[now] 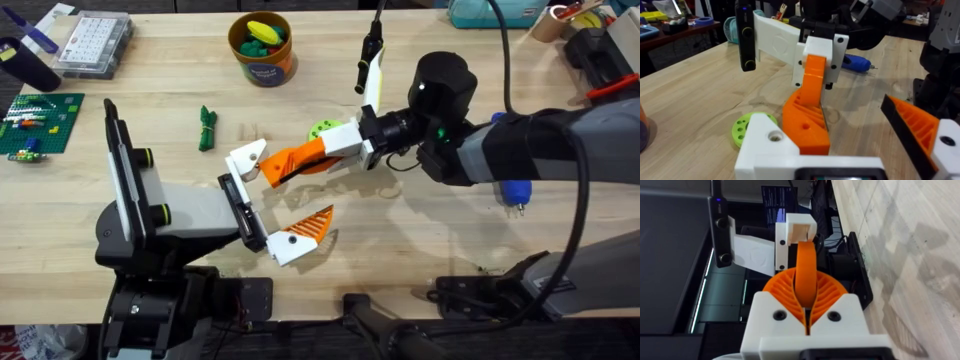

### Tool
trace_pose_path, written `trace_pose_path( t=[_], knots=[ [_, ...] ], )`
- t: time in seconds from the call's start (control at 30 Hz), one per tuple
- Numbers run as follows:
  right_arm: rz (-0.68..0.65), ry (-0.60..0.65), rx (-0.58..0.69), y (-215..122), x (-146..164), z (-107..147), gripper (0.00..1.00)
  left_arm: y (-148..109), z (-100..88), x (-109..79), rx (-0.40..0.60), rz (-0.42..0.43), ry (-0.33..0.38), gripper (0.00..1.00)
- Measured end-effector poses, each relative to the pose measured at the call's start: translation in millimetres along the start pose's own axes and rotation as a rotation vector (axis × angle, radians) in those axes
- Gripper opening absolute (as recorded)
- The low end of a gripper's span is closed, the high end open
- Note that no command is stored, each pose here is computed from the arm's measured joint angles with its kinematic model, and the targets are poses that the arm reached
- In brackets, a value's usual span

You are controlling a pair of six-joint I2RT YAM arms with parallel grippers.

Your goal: Pick up the gripper from the table and insert it into the empty holder that is missing its gripper. Then pick up a screw, insert it into the mounting hole, and use the screwdriver to tighten it. Finally, clean up the table by picking up the vegetable and placing it into the bucket.

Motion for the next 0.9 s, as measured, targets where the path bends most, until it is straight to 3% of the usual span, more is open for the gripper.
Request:
trace_pose_path(
  t=[0.9],
  knots=[
    [-0.003, -0.005, 0.0, 0.1, 0.9, 0.3, 0.014, 0.0, 0.5, 0.4, 0.002, -0.003, -0.004, 0.986]
  ],
)
Point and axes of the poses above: each hand's point on the last joint's axis, 136 mm out from that joint toward the fingers, its own y axis out along the fingers, its own x axis along the line the jaws close on, z = x × y, the point moved 2 cm from there along -y, back along the fingers
